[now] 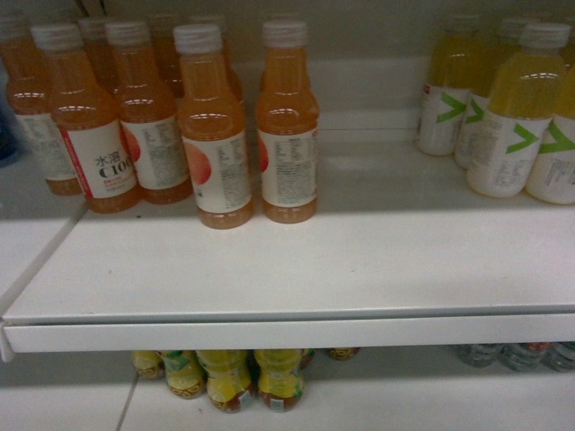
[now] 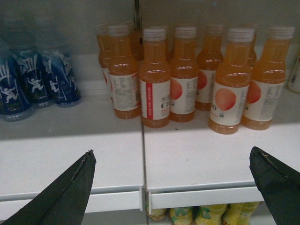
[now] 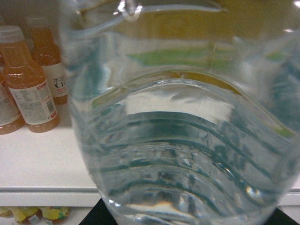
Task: Move water from second to third shelf
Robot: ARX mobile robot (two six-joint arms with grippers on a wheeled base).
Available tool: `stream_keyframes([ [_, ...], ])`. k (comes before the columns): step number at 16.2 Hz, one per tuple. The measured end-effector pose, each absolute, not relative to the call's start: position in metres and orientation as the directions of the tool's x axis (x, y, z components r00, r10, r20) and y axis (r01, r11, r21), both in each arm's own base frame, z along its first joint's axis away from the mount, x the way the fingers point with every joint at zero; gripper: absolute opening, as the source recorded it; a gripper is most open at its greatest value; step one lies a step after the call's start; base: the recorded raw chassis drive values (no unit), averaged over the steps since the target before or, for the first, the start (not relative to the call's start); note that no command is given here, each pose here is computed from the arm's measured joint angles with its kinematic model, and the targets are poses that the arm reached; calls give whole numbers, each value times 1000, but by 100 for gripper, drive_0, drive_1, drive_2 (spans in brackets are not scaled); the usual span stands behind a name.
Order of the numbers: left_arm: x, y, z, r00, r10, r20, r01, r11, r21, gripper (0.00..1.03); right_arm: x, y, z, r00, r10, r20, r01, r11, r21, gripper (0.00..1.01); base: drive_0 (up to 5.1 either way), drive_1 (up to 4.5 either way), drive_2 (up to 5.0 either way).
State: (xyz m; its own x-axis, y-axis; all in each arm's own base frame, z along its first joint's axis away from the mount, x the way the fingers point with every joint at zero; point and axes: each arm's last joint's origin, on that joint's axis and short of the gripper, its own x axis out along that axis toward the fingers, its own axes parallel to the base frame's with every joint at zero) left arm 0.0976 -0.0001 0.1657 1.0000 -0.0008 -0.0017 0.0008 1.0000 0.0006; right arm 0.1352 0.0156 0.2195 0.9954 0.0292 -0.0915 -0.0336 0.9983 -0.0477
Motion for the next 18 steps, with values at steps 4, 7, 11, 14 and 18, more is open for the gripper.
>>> stream_keyframes([
  [4,98,0,166,1000,-1,-3,1,1000,1,98,135,16,219,995,28,-92,-33,998,-48,38,-477,230,230],
  [7,98,0,166,1000,0,-2,0,1000,1,98,135,16,220,996,28,-89,-32,998,-48,38,-478,238,238],
  [11,98,0,166,1000,-1,-1,1,1000,1,98,135,16,219,995,28,-93,-32,998,-48,38,-499,236,236],
  [14,98,0,166,1000,-1,-2,1,1000,1,98,135,15,220,995,27,-91,-31,998,-48,38,-501,240,240],
  [18,98,0,166,1000,-1,-3,1,1000,1,98,135,15,220,996,27,-90,-31,998,-48,38,-501,240,240],
])
